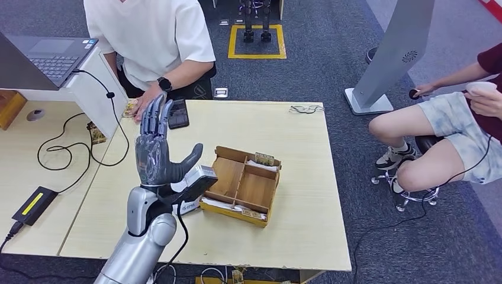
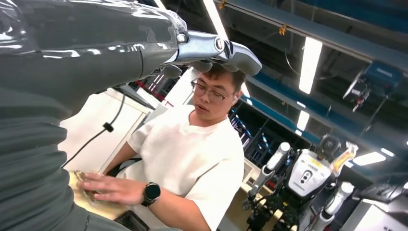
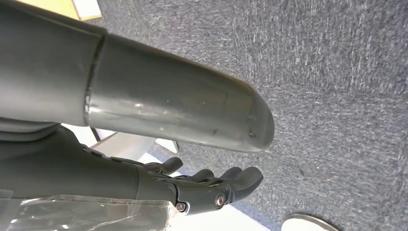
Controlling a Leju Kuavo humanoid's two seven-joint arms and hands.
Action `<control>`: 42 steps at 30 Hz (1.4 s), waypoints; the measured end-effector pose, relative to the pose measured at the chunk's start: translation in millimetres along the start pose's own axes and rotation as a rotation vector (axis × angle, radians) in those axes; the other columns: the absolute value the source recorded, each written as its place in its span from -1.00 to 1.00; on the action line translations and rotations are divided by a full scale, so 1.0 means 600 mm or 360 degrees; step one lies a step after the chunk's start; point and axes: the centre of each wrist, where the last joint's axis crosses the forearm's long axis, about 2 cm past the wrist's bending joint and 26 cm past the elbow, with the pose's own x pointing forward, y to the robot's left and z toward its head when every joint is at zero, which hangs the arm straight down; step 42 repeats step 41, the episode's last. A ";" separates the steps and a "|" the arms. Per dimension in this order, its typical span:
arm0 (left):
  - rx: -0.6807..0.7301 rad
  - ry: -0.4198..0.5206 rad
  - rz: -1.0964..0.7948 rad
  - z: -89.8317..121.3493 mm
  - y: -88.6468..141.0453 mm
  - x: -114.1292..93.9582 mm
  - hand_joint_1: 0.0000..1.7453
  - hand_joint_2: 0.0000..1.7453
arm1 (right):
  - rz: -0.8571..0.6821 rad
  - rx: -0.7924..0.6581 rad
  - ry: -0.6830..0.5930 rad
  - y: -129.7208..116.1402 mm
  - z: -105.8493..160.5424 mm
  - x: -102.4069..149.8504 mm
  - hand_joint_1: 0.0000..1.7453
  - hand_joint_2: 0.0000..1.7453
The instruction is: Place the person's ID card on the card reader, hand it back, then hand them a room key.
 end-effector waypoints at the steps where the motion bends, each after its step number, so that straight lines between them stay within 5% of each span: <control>1: 0.0019 0.0007 0.0024 0.009 0.003 0.000 -1.00 1.00 | 0.0002 -0.0005 0.0006 0.000 0.000 -0.002 -1.00 -1.00; 10: 0.0052 0.0064 0.0132 0.076 0.022 0.003 -1.00 1.00 | 0.0029 -0.0026 0.0049 0.001 0.003 -0.015 -1.00 -1.00; 42: 0.0097 0.0028 0.0051 0.115 0.035 0.011 -1.00 1.00 | 0.0013 -0.0022 0.0094 0.005 0.012 -0.023 -1.00 -1.00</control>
